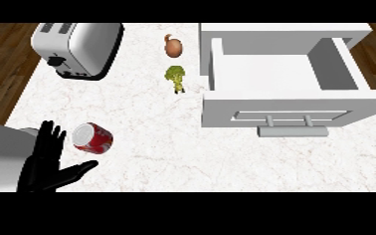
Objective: Pick up the can, place it into the drawer and close the drawer
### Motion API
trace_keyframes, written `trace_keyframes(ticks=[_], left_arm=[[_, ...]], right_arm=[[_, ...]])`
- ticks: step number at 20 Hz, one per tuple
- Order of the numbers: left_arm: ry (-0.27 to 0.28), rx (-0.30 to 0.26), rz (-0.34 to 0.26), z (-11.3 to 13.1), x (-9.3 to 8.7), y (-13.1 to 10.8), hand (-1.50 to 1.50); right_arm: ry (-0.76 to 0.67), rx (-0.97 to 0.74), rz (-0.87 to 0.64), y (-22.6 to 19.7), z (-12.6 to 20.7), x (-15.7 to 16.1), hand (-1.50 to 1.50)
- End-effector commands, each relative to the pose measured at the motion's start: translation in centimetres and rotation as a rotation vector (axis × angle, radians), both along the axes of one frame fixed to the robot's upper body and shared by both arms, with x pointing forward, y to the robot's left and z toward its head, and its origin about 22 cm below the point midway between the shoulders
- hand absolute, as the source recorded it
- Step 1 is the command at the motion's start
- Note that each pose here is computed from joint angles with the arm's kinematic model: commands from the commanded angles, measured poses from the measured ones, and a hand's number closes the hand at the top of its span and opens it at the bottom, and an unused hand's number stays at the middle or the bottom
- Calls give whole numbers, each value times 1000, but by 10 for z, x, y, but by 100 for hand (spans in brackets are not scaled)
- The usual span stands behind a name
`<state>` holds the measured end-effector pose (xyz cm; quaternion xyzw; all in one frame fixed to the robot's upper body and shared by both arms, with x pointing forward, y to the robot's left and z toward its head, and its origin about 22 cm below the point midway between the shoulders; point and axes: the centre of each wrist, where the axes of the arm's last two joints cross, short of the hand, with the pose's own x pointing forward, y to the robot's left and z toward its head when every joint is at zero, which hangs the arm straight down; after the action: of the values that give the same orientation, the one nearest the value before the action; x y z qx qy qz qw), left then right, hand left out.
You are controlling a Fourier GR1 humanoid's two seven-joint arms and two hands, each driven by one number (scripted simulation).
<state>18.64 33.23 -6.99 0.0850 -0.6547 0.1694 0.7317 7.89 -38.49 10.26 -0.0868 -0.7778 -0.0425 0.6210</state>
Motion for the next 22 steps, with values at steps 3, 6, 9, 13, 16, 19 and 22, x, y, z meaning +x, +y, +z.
trace_keyframes(ticks=[3,6,9,13,16,19,22], left_arm=[[20,-24,6,-32,0,19,-150],[42,-46,-6,-45,9,-4,-150],[28,-55,-11,-60,5,1,-150],[12,-89,-37,-57,16,2,-150],[18,-121,-33,-67,25,5,-150],[25,-120,-11,-70,20,2,-150],[8,-178,-19,-63,37,-19,-150]], right_arm=[[9,-6,-9,2,3,-3,-150],[6,-8,1,1,18,-4,-150],[16,11,-2,-1,0,-20,-150],[13,13,11,11,16,-14,-150],[12,-7,-6,15,8,-11,-150],[7,6,-9,18,18,-18,-150],[5,8,4,0,17,-21,-150]])
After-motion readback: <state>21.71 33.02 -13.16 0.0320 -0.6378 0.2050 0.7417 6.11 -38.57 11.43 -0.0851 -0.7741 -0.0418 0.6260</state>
